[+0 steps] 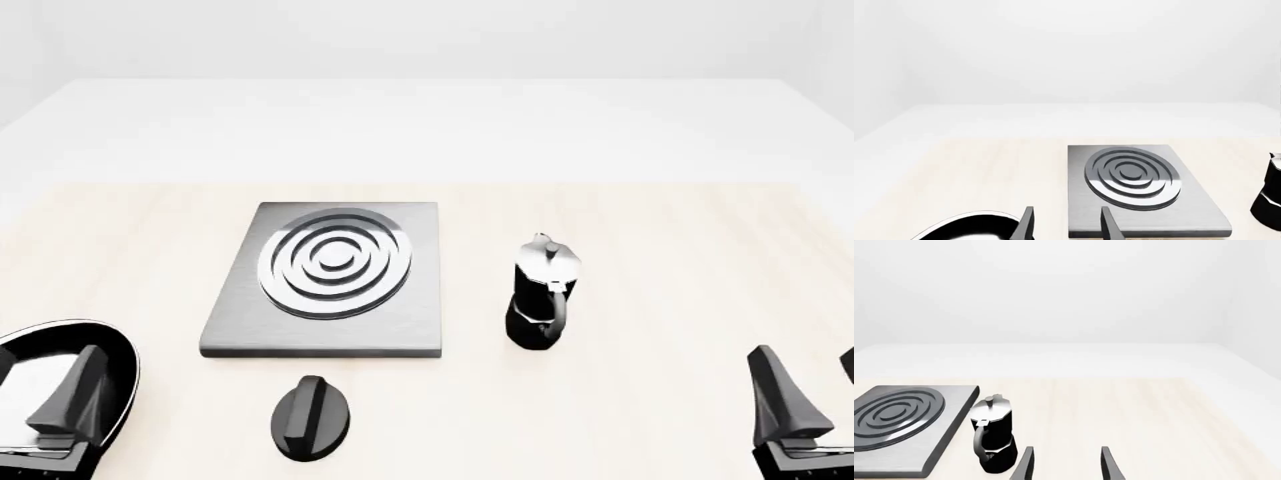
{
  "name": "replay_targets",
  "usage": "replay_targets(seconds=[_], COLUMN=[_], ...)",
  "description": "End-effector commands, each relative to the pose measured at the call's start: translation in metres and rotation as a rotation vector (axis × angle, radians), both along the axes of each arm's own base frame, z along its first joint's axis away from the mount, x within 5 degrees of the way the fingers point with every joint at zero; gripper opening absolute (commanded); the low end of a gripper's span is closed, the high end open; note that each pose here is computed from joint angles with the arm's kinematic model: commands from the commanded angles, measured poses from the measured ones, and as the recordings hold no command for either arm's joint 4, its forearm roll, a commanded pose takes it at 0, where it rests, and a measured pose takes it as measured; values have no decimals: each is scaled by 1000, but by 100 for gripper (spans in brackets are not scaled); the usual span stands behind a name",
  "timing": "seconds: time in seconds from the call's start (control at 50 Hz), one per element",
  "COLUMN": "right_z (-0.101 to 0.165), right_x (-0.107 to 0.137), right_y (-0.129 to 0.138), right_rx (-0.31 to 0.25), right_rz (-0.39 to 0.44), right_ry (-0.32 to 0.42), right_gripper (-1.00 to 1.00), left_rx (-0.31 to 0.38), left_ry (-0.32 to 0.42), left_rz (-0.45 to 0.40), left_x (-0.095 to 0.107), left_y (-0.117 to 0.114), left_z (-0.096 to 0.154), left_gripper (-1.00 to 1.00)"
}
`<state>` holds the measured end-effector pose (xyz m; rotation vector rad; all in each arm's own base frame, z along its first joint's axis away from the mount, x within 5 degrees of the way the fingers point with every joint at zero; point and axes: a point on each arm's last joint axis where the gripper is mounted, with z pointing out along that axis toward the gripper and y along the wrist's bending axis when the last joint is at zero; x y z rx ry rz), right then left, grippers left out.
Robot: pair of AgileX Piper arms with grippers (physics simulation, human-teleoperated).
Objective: Turn on the stove.
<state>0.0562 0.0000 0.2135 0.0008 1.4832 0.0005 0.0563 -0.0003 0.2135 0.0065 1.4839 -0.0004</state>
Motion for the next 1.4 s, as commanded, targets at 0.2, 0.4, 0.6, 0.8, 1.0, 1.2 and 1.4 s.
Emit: replay_targets(seconds=[0.2,0.4,0.6,0.8,1.0,1.2,1.4], right_z=[1,1,1,1,0,0,0], right_x=[0,0,0,0,0,0,0], right_y=[0,0,0,0,0,0,0], right_rx=[-3,-3,-11,-10,-11,-11,-10], right_rz=[-4,0,3,4,5,4,6], right_ry=[-6,-12,-7,-7,-5,-5,1], right_gripper=[100,100,100,100,100,100,100], left_rx=[8,15,17,38,8,-28,-43], left_ry=[57,171,351,419,474,589,645], left_rz=[-80,-142,-340,-455,-495,-523,-551], left_x=[18,49,97,111,113,119,121], left_y=[-6,-15,-56,-85,-98,-115,-128], left_z=[12,32,52,61,62,46,40], left_gripper=[100,100,100,100,100,100,100])
